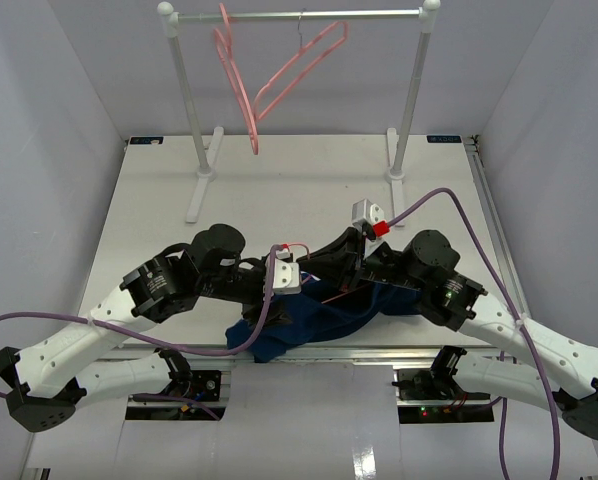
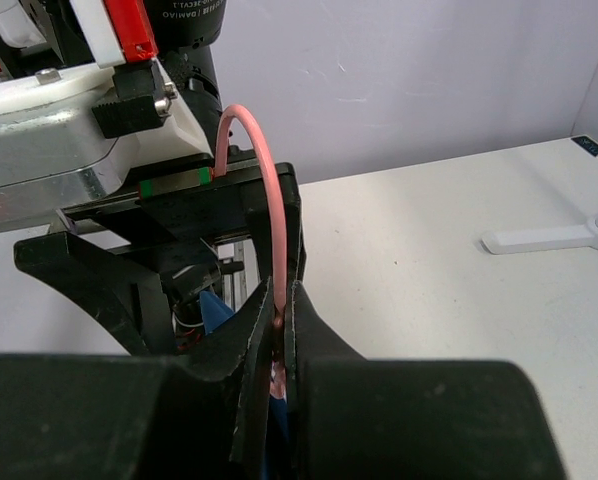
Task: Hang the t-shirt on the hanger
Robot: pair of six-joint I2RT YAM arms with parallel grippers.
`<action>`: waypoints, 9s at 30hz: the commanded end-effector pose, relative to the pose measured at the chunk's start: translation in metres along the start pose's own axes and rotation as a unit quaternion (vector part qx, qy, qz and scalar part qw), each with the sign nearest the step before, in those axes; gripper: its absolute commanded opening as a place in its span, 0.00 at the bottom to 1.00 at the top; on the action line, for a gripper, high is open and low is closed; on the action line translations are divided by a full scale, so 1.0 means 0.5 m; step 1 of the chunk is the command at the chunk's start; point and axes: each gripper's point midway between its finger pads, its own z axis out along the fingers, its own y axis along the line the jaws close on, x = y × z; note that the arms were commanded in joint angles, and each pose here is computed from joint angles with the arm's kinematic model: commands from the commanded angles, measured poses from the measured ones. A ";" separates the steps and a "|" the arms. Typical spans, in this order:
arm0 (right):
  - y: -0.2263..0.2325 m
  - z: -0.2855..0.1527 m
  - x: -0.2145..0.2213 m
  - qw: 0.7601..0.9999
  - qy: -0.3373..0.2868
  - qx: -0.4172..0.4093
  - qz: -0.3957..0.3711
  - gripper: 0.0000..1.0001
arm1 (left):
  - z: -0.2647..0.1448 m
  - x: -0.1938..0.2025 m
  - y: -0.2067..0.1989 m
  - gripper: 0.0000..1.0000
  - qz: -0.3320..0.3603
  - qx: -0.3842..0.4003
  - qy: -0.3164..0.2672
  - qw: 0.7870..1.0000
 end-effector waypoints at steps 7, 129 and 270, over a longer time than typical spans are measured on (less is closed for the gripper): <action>-0.038 -0.015 -0.046 0.999 -0.008 0.049 -0.014 0.08 | -0.038 -0.036 0.007 0.73 0.039 -0.015 -0.027 0.999; -0.152 -0.215 -0.266 0.937 -0.056 0.333 -0.095 0.08 | -0.043 -0.032 0.136 0.00 -0.169 -0.233 -0.095 0.953; -0.131 -0.230 -0.347 0.935 0.009 0.334 -0.117 0.08 | -0.292 -0.250 0.156 0.00 -0.039 -0.326 -0.240 0.914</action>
